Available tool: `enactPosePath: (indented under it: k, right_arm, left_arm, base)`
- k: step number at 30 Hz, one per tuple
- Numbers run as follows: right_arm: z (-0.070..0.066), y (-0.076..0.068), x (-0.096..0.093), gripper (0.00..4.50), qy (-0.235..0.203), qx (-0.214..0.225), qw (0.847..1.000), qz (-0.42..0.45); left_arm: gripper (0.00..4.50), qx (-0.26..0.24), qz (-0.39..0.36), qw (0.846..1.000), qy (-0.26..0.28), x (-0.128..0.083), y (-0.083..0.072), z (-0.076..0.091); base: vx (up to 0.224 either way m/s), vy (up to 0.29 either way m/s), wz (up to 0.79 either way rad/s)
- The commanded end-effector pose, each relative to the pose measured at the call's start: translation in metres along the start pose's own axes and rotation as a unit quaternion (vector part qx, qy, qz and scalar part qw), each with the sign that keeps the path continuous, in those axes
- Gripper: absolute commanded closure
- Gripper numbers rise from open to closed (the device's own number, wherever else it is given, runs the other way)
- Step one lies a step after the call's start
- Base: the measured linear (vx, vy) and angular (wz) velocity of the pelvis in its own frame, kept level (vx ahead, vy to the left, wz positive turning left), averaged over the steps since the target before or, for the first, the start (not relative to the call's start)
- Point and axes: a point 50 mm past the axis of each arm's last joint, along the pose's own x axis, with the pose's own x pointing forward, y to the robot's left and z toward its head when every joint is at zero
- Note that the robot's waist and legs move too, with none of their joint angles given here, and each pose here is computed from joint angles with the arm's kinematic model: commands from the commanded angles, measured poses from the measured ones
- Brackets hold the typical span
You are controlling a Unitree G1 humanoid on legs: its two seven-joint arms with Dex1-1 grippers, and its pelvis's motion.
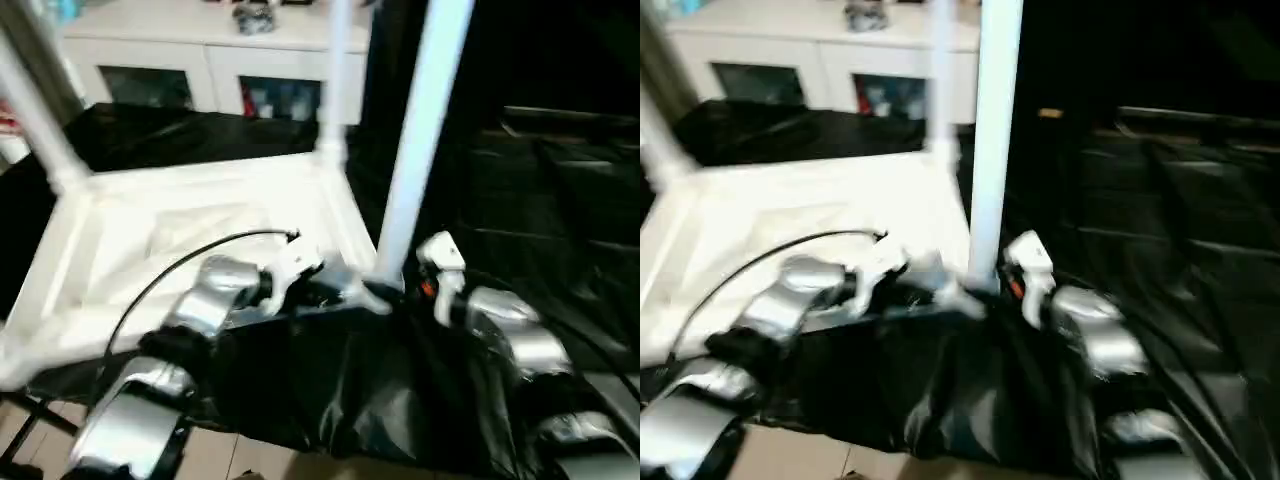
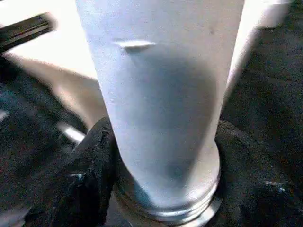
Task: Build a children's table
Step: Rotate leg to tighten
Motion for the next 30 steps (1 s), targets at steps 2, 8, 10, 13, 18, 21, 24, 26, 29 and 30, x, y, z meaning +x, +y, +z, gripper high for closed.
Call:
enactPosePath:
  k: [2,8,10,13,18,21,24,26,29,30]
  right_arm:
    - [-0.031,0.026,0.024,1.84,0.067,0.046,0.996,-0.028]
    - [-0.021,0.025,0.037,1.84,0.04,0.037,0.993,-0.106]
    - [-0.019,0.026,0.037,1.49,0.024,0.048,0.993,-0.101]
    - [-0.015,0.022,0.035,1.04,0.008,0.065,0.994,-0.092]
    - [-0.01,0.014,0.027,0.65,0.003,0.038,0.997,-0.06]
    - [-0.008,0.013,0.016,0.65,0.004,0.002,1.0,0.013]
    - [-0.008,0.014,0.009,0.65,0.008,-0.019,0.998,0.056]
    - [-0.009,0.017,0.002,0.65,0.011,-0.041,0.994,0.097]
    - [-0.012,0.023,-0.009,0.65,0.026,-0.073,0.982,0.175]
    - [-0.013,0.024,-0.011,0.65,0.031,-0.076,0.978,0.191]
  left_arm:
    - [4.5,0.003,0.041,0.998,-0.055,0.025,-0.004,0.036]
    - [4.5,0.0,0.053,0.995,-0.081,0.043,-0.016,0.047]
    - [4.5,0.004,0.045,0.996,-0.083,0.043,-0.017,0.047]
    - [4.5,0.013,0.031,0.996,-0.083,0.041,-0.017,0.046]
    - [4.5,0.029,0.003,0.997,-0.077,0.033,-0.017,0.04]
    - [4.5,0.045,-0.043,0.995,-0.071,0.023,-0.019,0.032]
    - [4.5,0.051,-0.066,0.994,-0.066,0.017,-0.019,0.029]
    - [4.5,0.056,-0.087,0.993,-0.055,0.011,-0.018,0.025]
    - [4.5,0.061,-0.128,0.989,-0.029,-0.003,-0.015,0.016]
    - [4.5,0.061,-0.134,0.989,-0.025,-0.006,-0.014,0.014]
  base:
    - [0.0,0.0,0.0]
    - [0.0,0.0,0.0]
    - [0.0,0.0,0.0]
    - [0.0,0.0,0.0]
    - [0.0,0.0,0.0]
    - [0.0,0.0,0.0]
    - [0.0,0.0,0.0]
    - [0.0,0.0,0.0]
    - [0.0,0.0,0.0]
    - [0.0,0.0,0.0]
